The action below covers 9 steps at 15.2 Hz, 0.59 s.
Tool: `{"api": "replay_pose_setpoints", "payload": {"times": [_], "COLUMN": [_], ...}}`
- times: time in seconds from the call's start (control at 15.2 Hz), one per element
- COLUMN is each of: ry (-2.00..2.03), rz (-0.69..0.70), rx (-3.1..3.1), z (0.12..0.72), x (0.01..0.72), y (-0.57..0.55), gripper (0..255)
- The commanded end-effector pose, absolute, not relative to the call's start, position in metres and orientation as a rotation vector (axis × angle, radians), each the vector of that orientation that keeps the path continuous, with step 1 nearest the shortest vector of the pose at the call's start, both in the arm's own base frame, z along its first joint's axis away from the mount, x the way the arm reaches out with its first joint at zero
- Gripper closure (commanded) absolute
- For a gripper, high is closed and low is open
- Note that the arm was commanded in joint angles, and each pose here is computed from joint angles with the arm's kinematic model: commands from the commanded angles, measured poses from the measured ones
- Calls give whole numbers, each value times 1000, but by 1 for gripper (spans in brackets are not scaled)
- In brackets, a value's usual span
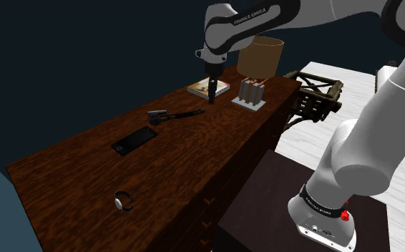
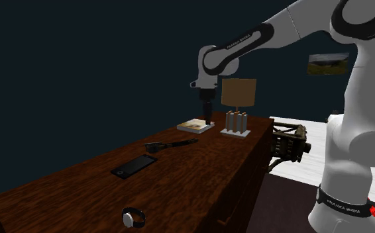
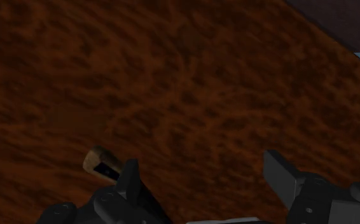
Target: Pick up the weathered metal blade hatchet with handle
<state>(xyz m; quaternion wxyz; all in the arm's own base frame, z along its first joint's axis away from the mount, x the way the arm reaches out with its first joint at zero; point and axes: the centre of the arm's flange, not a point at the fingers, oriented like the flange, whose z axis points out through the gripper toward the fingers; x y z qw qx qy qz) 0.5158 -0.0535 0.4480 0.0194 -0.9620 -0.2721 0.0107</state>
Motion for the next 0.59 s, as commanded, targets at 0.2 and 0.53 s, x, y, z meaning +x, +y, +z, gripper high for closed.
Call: {"api": "replay_pose_setpoints", "payload": {"times": [0.2, 0.53], "ry": [-1085, -1310], "rz": [21, 10], "rx": [-2886, -2771], "z": [415, 386], "x": [575, 631], "y": [-47, -31], "gripper": [0, 0]}}
